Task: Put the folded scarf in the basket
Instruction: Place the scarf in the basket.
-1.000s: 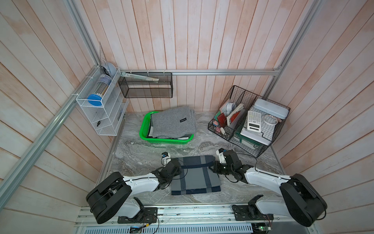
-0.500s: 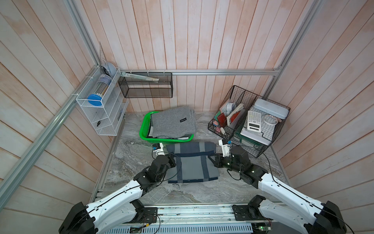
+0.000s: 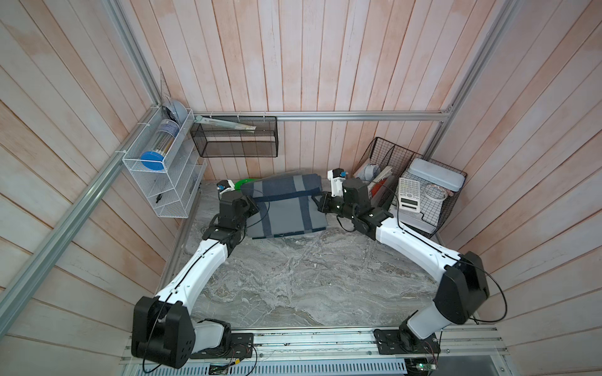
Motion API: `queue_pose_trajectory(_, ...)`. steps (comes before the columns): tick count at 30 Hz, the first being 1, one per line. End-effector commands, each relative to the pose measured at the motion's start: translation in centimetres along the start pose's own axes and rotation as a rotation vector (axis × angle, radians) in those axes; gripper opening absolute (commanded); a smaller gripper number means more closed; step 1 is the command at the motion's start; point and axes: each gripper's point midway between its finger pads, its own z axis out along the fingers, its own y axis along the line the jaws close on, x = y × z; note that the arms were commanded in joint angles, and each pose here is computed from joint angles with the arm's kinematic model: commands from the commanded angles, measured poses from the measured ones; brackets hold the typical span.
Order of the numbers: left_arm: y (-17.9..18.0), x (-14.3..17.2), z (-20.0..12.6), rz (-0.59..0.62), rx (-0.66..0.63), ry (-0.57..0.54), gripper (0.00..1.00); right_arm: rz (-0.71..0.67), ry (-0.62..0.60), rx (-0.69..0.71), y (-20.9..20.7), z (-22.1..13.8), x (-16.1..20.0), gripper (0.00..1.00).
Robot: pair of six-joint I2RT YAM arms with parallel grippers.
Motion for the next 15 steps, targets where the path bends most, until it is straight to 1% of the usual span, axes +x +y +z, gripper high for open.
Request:
queue_pose_trajectory(1, 0.8, -3.2, 1.9, 0.026, -0.018, -0.04, 0.0, 0.002, -0.03, 0.012, -1.2, 1.8, -2.9, 0.0)
queue_pose_trajectory(4, 0.6, -3.7, 4.3, 0.046, -0.017, -0.018, 0.0, 0.023, -0.013, 0.022, -2.4, 4.0, -3.4, 0.0)
queue_pose_trajectory(6, 0.6, -3.3, 6.0, 0.056, -0.011, 0.003, 0.0, 0.029, -0.007, 0.039, -3.3, 5.3, -3.7, 0.0)
queue_pose_trajectory(11, 1.2, -2.7, 9.2, 0.07, -0.027, 0.023, 0.0, 0.04, 0.014, 0.071, -5.2, 7.5, -4.0, 0.0)
queue_pose_trajectory(14, 1.0, -3.2, 10.7, 0.091, -0.026, 0.022, 0.0, 0.045, 0.035, 0.084, -6.1, 8.6, -3.8, 0.0)
queue_pose_trajectory(15, 1.1, -3.1, 11.3, 0.106, -0.028, 0.03, 0.0, 0.045, 0.039, 0.083, -6.2, 8.8, -3.8, 0.04)
